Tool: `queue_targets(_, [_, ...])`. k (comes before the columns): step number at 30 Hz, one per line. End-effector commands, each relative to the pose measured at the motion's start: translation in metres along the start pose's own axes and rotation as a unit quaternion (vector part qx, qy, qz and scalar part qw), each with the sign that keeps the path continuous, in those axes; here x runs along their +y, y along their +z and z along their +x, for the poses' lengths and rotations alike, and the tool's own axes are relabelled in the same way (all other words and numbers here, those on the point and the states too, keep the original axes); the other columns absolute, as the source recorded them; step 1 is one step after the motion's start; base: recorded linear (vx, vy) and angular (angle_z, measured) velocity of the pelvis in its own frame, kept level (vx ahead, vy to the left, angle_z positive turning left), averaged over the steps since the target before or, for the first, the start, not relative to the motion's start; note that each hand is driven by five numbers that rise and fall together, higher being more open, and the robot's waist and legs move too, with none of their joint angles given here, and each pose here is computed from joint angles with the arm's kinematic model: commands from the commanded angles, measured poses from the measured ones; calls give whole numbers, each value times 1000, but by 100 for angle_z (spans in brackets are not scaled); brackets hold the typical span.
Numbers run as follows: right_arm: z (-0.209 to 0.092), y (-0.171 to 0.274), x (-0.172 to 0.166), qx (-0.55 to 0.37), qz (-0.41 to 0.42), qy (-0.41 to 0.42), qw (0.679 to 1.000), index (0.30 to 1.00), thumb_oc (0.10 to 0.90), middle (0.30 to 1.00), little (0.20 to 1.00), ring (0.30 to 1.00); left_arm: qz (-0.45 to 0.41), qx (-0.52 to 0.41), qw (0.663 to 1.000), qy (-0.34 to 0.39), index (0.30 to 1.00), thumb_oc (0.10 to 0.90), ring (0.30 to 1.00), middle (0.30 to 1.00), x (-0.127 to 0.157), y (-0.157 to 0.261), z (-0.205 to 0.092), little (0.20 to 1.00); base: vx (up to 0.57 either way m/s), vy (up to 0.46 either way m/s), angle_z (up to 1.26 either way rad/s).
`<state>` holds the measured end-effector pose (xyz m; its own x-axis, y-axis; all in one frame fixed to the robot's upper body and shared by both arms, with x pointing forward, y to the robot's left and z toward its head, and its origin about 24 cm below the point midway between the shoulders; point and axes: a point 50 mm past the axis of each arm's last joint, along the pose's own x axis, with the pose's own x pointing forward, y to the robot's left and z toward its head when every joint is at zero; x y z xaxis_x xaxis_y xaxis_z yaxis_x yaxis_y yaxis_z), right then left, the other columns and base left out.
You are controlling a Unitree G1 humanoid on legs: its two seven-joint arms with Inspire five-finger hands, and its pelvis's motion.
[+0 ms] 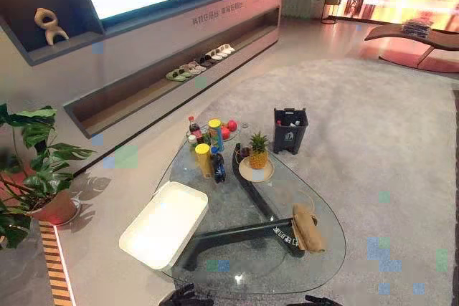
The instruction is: Wipe the table with a cloth and put it in the basket.
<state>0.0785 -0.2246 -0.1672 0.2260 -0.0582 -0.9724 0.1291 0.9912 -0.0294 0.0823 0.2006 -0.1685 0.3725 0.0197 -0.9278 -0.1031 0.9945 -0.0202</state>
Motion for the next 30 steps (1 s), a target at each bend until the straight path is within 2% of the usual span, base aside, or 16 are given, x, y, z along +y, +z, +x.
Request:
queue_targets(1, [-1, -8, -6, 41, -34, -21, 998, 900, 800, 900, 900, 900, -2, -15, 1000, -10, 900, 800, 900, 900, -9, 25, 6, 900, -73, 161, -85])
queue_targets(18, [-1, -10, -7, 40, -37, -21, 998, 900, 800, 900, 900, 900, -9, -12, 1000, -14, 900, 800, 900, 900, -9, 24, 6, 900, 0, 0, 0])
queue_targets(30, [0, 10, -9, -26, -83, -50, 995, 900, 800, 900, 900, 900, 0, -10, 1000, -8, 900, 800, 900, 900, -7, 24, 6, 900, 20, 4, 0])
